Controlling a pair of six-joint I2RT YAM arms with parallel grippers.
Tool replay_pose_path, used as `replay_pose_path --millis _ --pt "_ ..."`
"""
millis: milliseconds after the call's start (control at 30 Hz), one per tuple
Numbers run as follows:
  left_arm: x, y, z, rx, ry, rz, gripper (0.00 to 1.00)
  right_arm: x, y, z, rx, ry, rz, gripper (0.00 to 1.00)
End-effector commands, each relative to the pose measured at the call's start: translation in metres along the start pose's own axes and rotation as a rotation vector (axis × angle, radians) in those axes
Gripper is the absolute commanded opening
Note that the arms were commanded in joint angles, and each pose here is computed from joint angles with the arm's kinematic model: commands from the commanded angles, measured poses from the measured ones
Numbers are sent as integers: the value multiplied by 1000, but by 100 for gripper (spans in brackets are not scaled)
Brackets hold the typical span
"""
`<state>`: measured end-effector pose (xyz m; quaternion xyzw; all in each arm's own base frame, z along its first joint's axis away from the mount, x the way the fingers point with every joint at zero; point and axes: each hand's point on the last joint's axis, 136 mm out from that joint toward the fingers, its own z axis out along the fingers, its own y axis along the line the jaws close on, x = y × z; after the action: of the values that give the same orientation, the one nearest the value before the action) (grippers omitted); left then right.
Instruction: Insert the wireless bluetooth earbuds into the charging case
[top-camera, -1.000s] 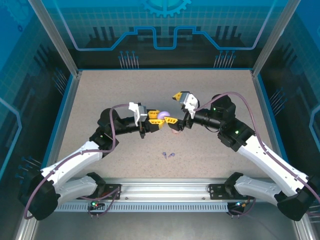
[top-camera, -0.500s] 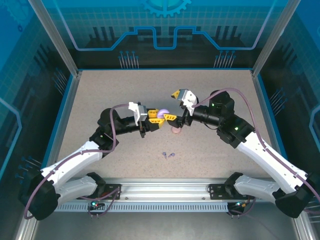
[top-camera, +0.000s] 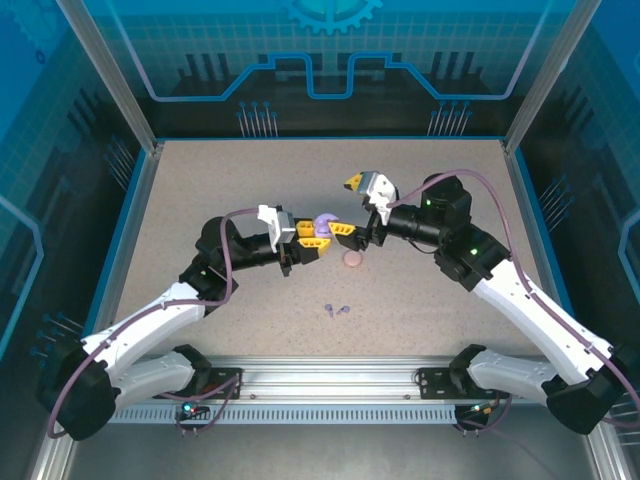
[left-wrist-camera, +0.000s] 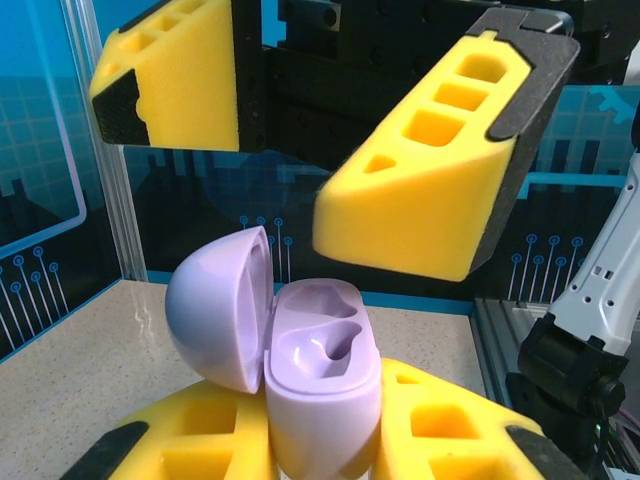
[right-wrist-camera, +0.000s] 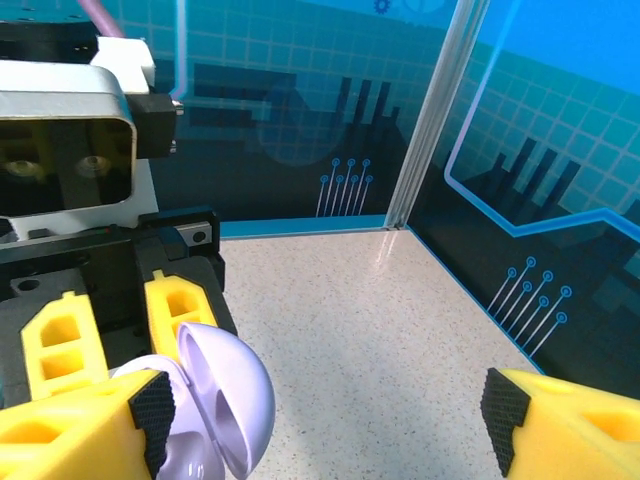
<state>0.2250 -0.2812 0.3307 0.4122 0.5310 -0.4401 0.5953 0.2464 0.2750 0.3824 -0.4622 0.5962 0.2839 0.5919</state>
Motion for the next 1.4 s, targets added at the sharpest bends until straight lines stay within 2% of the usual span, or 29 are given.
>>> replay_pose_path --millis 0,67,167,333,500,600,833,1167,1367 --pt "0 -4 -3 -3 -10 40 10 -24 2 -25 9 -86 33 86" --pt "0 -3 -5 -23 -11 51 9 -22 -2 -37 61 -63 92 88" --pt "4 -1 -12 -63 -6 69 9 -2 -17 -54 202 42 253 89" --pt "9 -2 -24 -117 5 89 8 85 -26 -74 424 328 604 83" --pt "8 -6 -37 -151 4 103 8 172 0 -66 442 562 844 76" --pt "5 -10 -44 -160 3 112 8 208 18 -52 403 669 952 68" --pt "-9 -23 -61 -173 -28 140 8 252 57 -8 318 943 958 63" --pt "-23 -33 -75 -190 -56 179 7 283 101 41 260 1178 852 59" --pt "-23 -32 -75 -191 -56 179 7 308 116 50 267 1306 798 58"
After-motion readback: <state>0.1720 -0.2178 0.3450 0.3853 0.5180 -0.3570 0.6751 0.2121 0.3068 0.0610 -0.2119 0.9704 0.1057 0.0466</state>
